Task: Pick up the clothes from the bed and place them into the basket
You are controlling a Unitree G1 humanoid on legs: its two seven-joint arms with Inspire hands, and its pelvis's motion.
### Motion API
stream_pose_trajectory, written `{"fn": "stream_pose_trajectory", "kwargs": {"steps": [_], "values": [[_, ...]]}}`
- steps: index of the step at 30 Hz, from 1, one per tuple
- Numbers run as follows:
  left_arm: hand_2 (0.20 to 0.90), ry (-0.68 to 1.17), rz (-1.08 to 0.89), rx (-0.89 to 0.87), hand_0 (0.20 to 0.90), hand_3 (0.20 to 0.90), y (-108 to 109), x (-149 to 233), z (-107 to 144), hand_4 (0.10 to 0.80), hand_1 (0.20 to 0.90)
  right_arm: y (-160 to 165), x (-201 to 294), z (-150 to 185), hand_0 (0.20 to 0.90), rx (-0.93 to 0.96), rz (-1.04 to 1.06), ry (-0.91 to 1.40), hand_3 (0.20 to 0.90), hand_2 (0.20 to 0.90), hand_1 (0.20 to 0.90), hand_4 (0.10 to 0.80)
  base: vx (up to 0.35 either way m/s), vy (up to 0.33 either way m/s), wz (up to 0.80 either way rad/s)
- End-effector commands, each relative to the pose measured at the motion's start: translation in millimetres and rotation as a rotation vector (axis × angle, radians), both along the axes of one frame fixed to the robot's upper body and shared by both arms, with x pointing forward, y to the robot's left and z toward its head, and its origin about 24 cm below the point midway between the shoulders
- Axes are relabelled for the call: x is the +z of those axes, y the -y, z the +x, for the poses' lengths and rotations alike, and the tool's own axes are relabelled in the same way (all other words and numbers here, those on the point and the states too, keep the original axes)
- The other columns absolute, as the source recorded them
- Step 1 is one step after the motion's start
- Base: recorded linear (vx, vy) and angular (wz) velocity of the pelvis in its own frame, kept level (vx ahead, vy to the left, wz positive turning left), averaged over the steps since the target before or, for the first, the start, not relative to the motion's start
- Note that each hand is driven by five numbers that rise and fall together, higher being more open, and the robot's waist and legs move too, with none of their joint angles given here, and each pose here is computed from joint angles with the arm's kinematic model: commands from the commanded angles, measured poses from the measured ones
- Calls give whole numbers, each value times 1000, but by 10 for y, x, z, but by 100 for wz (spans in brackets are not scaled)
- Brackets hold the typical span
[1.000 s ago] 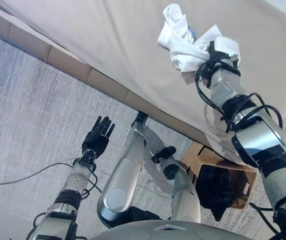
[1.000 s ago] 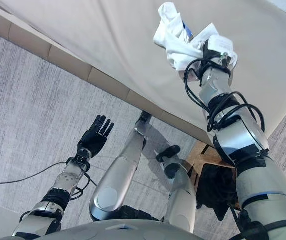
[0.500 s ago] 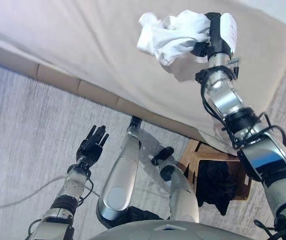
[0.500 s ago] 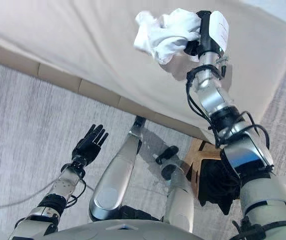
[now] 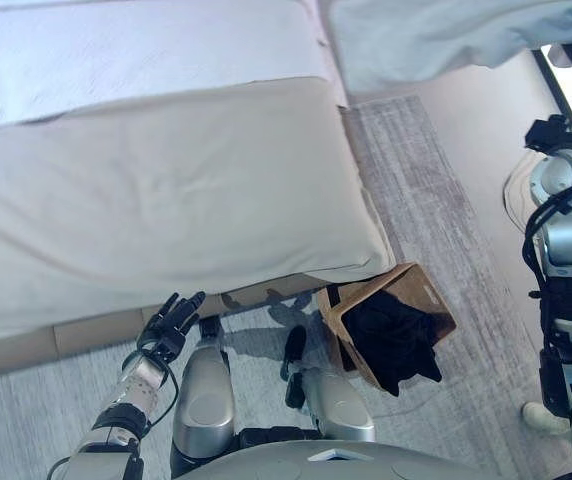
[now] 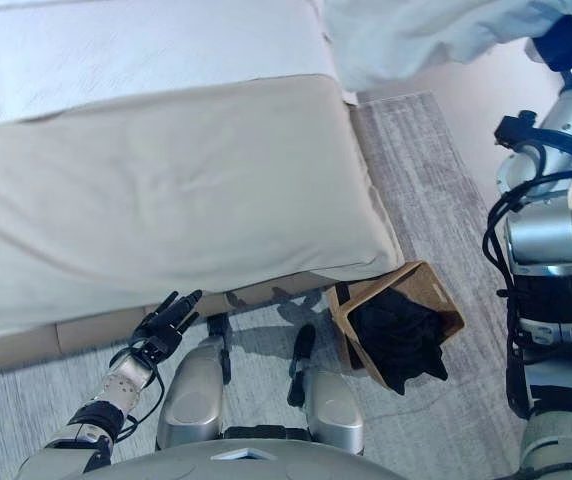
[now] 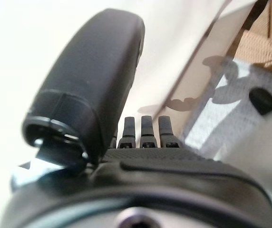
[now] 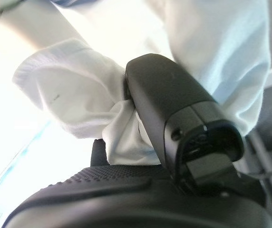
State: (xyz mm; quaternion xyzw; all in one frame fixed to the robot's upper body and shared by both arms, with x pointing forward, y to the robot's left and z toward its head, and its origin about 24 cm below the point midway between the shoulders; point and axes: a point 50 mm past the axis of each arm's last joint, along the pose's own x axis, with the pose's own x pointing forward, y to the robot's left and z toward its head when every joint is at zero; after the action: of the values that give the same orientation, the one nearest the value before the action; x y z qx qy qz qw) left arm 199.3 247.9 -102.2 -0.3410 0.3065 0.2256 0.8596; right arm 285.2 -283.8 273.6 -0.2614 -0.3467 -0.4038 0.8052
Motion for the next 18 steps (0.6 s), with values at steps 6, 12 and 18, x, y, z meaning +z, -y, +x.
{"fn": "stream_pose_trajectory", "kwargs": {"steps": [6, 12, 18], "values": [[900, -151, -188, 183, 900, 900, 199, -387, -608, 800, 900, 174, -114, -242, 300, -48, -144, -18, 200, 300, 300, 100, 49, -133, -27], [900, -190, -168, 241, 900, 900, 11, -453, -843, 800, 900, 310, -679, -274, 300, 18, -105, -256, 200, 300, 300, 100, 121, -164, -21], [900, -55, -161, 142, 900, 900, 80, -256, -281, 800, 900, 314, -1000, -25, 300, -66, -10, -393, 200, 300, 300, 100, -163, -202, -9]]}}
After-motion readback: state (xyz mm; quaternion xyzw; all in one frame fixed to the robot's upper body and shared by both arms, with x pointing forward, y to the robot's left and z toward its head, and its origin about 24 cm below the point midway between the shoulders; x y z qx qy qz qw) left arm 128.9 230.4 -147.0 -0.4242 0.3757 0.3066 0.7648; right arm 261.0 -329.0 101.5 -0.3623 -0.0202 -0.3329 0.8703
